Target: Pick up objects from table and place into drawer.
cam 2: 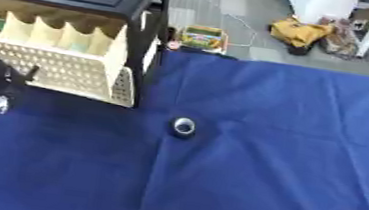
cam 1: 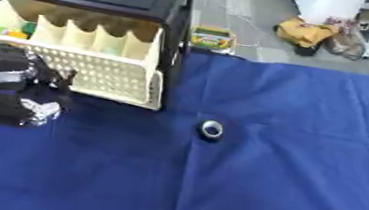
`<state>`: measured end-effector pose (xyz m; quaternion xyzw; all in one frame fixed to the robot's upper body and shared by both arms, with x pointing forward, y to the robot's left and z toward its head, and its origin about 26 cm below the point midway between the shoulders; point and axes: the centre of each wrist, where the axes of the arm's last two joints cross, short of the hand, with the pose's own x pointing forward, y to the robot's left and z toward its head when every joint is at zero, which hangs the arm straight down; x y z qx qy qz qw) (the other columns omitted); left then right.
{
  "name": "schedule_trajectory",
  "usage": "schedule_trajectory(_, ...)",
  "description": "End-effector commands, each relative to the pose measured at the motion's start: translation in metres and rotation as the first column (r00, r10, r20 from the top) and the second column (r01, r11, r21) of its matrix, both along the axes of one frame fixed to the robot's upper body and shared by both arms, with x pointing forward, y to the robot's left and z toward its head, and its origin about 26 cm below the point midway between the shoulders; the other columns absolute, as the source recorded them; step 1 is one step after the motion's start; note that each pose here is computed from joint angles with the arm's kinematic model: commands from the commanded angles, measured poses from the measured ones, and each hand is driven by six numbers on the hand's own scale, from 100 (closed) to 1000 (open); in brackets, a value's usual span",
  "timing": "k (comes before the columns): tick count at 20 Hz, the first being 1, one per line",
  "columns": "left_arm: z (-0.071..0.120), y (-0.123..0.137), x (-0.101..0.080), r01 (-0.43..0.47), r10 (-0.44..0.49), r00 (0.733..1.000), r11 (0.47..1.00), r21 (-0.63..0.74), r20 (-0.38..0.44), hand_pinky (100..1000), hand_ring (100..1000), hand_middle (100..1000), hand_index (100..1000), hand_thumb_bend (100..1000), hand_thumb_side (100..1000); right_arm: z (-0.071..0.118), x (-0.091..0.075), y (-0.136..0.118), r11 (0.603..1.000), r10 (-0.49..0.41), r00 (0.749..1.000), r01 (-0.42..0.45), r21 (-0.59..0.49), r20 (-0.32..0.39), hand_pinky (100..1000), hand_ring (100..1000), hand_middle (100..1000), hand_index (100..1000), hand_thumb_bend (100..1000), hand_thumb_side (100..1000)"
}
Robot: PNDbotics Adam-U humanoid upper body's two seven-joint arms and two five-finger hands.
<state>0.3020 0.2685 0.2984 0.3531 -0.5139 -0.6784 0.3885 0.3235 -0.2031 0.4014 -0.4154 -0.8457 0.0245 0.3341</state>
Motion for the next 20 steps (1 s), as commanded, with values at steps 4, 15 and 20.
schedule_trajectory(4, 0.008, 0.002, 0.009, -0.021, 0.021, 0.999, 1.000, 0.002, 0.023, 129, 647, 657, 936, 100, 1000, 0.011, -0.009, -0.006, 1.000, -0.013, 0.999, 0.013, 0.008, 0.047, 495, 617, 622, 810, 403, 828)
schedule_trajectory(15, 0.010, 0.000, 0.031, -0.035, 0.038, 0.998, 0.998, -0.058, 0.045, 303, 747, 747, 965, 100, 1000, 0.013, -0.010, -0.007, 1.000, -0.016, 0.998, 0.015, 0.018, 0.057, 494, 616, 620, 807, 403, 822)
schedule_trajectory(20, 0.010, 0.000, 0.040, -0.044, 0.049, 0.997, 0.996, -0.076, 0.059, 405, 775, 782, 966, 100, 1000, 0.014, -0.012, -0.008, 0.999, -0.021, 0.997, 0.019, 0.026, 0.069, 493, 615, 619, 805, 401, 818)
